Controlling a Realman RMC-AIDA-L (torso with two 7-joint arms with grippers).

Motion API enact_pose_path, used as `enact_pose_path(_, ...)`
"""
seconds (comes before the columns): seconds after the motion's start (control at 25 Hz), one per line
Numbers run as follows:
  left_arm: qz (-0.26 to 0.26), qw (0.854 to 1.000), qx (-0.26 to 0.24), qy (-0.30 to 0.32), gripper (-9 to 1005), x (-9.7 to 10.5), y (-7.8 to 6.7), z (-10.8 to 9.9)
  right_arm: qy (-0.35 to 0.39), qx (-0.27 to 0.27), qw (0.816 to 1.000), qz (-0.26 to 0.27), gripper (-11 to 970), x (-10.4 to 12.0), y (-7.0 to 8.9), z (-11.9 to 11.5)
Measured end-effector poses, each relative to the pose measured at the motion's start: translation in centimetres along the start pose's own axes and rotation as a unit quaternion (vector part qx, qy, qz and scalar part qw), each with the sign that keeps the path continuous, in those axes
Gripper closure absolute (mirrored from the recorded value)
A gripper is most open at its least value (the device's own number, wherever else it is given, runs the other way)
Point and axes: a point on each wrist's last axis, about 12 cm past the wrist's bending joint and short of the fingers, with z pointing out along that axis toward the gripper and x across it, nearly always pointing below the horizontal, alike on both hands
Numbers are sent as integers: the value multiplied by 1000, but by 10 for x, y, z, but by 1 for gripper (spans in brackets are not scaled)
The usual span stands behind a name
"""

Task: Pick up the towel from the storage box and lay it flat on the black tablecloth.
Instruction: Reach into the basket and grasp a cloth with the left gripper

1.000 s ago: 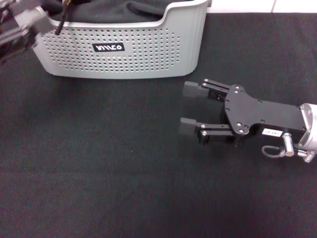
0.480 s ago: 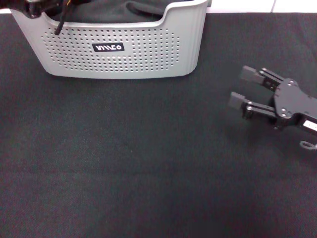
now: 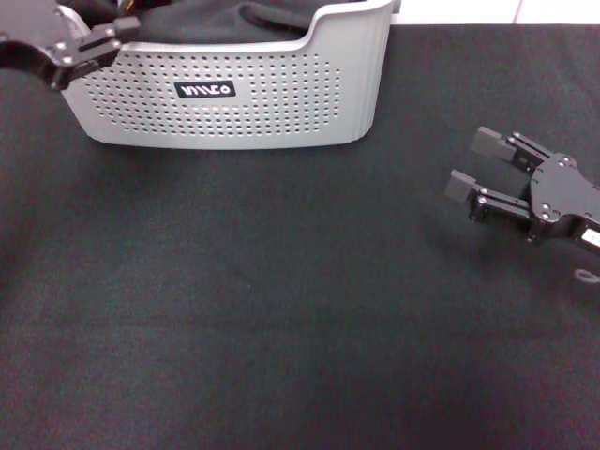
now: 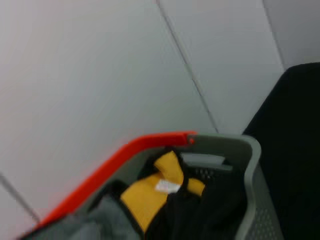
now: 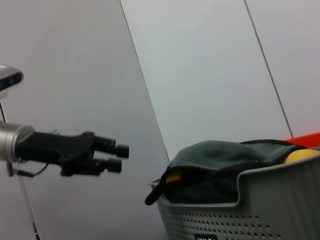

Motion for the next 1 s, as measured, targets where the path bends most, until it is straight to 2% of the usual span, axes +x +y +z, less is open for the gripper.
enact_pose_path(0.2,-54,997,-9,50,563,26,1,1,3,4,1000,-2,90,-1,-2,3)
enact_pose_path(0.44,-95,994,-11,60,593,47,8,23,8,2,1000,-5,90,-2,-4,7)
enact_pose_path(0.76,-100,994,3,54,632,45,13,45,7,13,1000,1,90,3,-2,-1)
enact_pose_path(1.0,-95,994,7,49,661,41,13,52,7,15,1000,3,90,4,-2,-1)
